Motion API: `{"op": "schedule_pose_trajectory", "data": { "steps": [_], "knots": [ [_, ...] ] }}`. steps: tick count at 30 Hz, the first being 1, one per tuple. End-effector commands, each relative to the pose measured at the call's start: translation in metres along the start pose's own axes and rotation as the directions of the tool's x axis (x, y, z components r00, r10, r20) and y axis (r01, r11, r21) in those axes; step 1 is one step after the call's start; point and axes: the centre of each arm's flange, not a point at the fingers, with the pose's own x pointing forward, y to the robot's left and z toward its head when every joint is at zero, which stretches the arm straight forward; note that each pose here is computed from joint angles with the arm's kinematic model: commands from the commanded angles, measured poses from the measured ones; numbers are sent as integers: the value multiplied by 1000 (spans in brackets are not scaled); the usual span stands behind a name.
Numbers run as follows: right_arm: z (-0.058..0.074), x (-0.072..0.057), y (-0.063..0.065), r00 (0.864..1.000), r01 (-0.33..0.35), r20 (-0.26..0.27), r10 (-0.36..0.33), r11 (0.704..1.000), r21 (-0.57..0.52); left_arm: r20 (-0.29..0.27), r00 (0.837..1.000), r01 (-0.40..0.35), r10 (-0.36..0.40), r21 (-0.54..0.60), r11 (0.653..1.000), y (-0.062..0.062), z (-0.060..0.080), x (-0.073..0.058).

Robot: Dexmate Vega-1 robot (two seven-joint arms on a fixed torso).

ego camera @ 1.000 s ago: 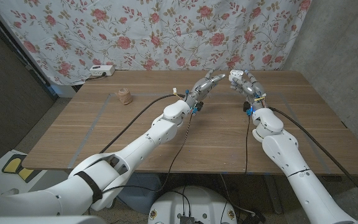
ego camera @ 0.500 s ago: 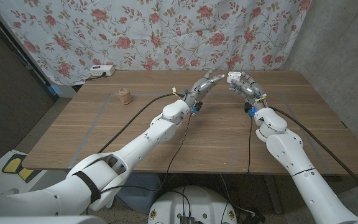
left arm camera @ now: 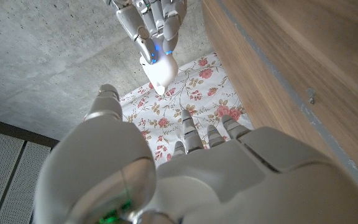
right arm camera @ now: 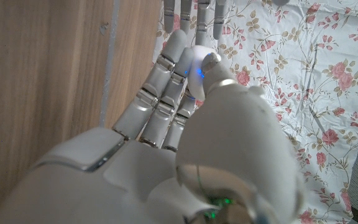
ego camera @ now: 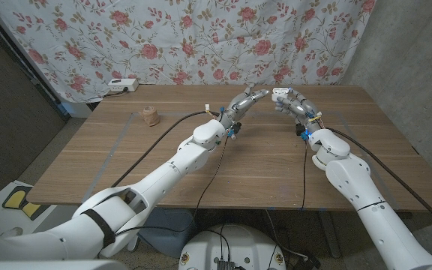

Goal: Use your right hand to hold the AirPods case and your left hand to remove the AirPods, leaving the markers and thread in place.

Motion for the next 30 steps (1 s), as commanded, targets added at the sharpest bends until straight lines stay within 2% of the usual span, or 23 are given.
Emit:
{"op": "schedule_pose_trajectory", "data": {
  "steps": [1, 14, 18, 30],
  "knots": [
    [3, 0, 1, 999, -31, -13, 31, 999, -10, 1, 1000, -7, 7, 16, 1000, 3, 2, -5],
    [9, -1, 5, 995, -94, -13, 95, 995, 34, -15, 1000, -14, 14, 0, 1000, 3, -4, -12],
    [9, 0, 6, 988, -150, -22, 154, 982, 112, -19, 1000, -13, 13, -4, 1000, 3, -6, -13],
    [14, -2, 7, 985, -164, -31, 168, 980, 116, -18, 1000, -14, 13, -24, 1000, 2, -10, -13]
  ]
}}
